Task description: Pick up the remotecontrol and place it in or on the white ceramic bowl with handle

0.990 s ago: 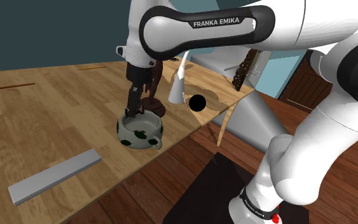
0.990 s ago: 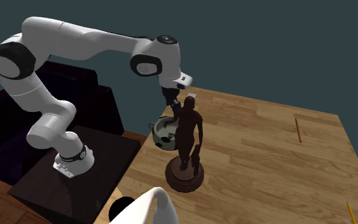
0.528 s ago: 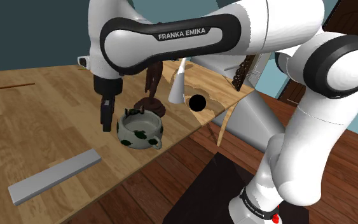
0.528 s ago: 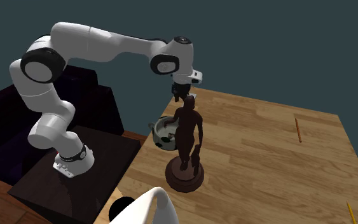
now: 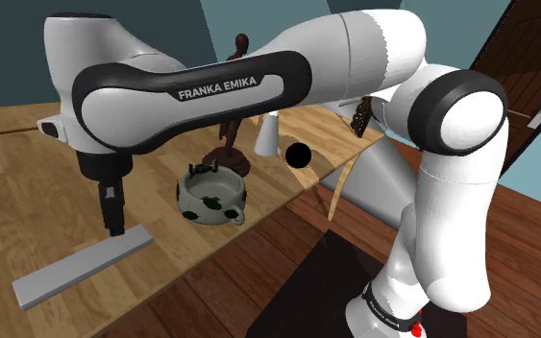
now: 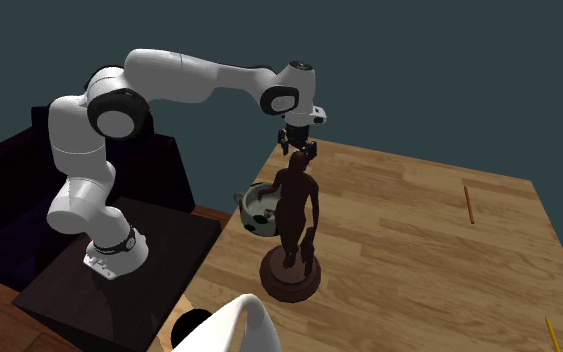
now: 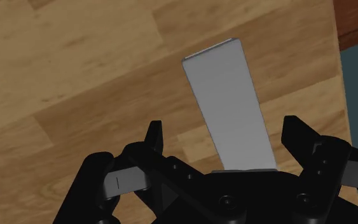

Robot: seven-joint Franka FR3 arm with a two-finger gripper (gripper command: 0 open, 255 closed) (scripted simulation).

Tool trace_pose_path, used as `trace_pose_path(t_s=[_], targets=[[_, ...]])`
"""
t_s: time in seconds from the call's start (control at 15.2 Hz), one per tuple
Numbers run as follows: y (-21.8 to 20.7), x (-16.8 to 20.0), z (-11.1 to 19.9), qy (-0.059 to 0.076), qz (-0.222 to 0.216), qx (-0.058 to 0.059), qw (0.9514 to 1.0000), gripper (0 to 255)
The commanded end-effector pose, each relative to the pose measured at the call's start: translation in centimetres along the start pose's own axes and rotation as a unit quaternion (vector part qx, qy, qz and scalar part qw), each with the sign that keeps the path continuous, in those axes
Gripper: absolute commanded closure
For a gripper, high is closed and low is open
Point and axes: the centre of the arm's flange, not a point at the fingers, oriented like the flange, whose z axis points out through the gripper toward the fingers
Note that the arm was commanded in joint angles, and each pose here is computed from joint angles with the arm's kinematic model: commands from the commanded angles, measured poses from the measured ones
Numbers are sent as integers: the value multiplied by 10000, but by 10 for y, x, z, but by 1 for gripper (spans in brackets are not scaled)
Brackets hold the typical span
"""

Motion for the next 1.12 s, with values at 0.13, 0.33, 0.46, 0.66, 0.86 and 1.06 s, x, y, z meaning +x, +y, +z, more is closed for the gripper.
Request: trace_pose_path(t_s=[0.13,0.33,0.46,0.66,0.86,1.06], targets=[[-27,42,22,-73,-630,-7,9980,0],[-35,55,34,-95,-814,-9,9966,0],[-35,54,45,-95,-814,-9,9966,0],[-35,54,60,-95,-814,-9,9966,0],[-35,54,69,-95,-814,-9,9966,0],[-35,54,69,-95,-814,-9,9966,0]])
